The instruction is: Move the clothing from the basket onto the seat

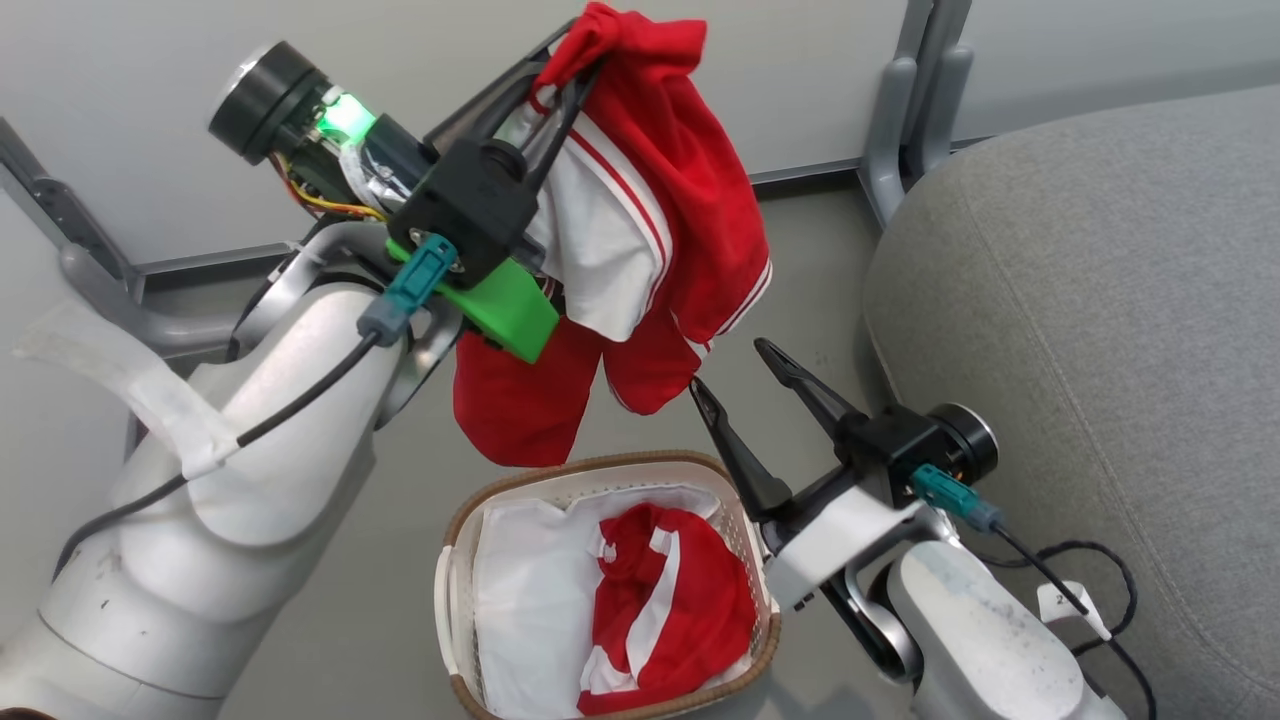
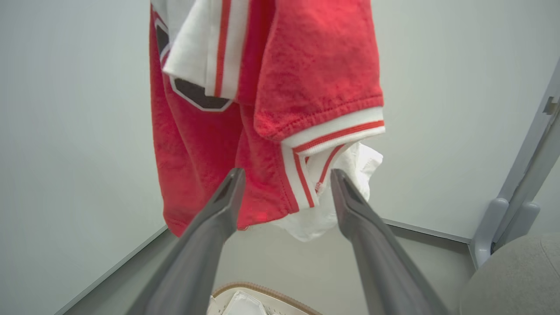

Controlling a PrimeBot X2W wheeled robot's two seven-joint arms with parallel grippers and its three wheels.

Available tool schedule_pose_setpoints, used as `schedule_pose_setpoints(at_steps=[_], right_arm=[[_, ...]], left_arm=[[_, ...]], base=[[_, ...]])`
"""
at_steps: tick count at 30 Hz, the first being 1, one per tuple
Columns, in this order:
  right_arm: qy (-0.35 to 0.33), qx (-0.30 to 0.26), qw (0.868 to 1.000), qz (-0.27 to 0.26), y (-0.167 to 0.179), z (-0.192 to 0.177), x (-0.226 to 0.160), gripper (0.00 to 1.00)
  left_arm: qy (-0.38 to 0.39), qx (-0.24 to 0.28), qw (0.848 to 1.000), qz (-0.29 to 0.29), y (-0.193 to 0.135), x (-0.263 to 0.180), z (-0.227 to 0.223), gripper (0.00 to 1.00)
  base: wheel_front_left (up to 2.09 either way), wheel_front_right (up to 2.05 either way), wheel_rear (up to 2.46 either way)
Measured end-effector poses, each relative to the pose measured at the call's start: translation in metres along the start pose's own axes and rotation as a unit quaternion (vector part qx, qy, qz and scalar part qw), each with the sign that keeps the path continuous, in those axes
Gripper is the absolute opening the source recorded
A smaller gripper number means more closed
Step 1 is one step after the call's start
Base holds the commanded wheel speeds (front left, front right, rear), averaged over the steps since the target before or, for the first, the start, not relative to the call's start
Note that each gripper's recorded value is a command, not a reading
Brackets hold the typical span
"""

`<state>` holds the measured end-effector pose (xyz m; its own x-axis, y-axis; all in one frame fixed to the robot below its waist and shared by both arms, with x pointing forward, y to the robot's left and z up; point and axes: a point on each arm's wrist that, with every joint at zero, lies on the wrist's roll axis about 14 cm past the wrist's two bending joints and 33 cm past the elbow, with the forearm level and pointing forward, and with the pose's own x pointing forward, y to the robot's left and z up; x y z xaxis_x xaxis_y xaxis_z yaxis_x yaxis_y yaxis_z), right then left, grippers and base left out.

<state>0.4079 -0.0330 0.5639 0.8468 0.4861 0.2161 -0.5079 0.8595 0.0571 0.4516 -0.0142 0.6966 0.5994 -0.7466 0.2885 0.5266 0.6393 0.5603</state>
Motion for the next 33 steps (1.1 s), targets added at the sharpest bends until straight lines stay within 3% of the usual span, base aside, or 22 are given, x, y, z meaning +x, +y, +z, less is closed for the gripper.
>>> schedule_pose_setpoints(at_steps=[10, 19, 22, 33], right_arm=[[-0.02, 0.008, 0.999, 0.046, 0.019, 0.02, 0.031, 1.0], [-0.058, 0.025, 0.998, 0.028, 0.008, 0.046, 0.035, 1.0], [-0.047, 0.026, 0.998, 0.019, 0.002, 0.039, 0.035, 0.0], [-0.062, 0.018, 0.998, 0.007, -0.009, 0.049, 0.038, 0.0]], left_arm=[[-0.009, -0.005, 1.0, -0.01, -0.01, -0.004, 0.013, 0.0], [-0.008, -0.012, 1.0, -0.014, -0.018, -0.011, 0.015, 0.0], [-0.01, -0.019, 1.0, -0.015, -0.021, -0.013, 0.016, 0.0], [0.022, -0.064, 0.997, 0.022, -0.013, -0.026, -0.011, 0.0]], base=[[0.0, 0.0, 0.0], [0.0, 0.0, 0.0], [0.0, 0.0, 0.0], [0.0, 0.0, 0.0]])
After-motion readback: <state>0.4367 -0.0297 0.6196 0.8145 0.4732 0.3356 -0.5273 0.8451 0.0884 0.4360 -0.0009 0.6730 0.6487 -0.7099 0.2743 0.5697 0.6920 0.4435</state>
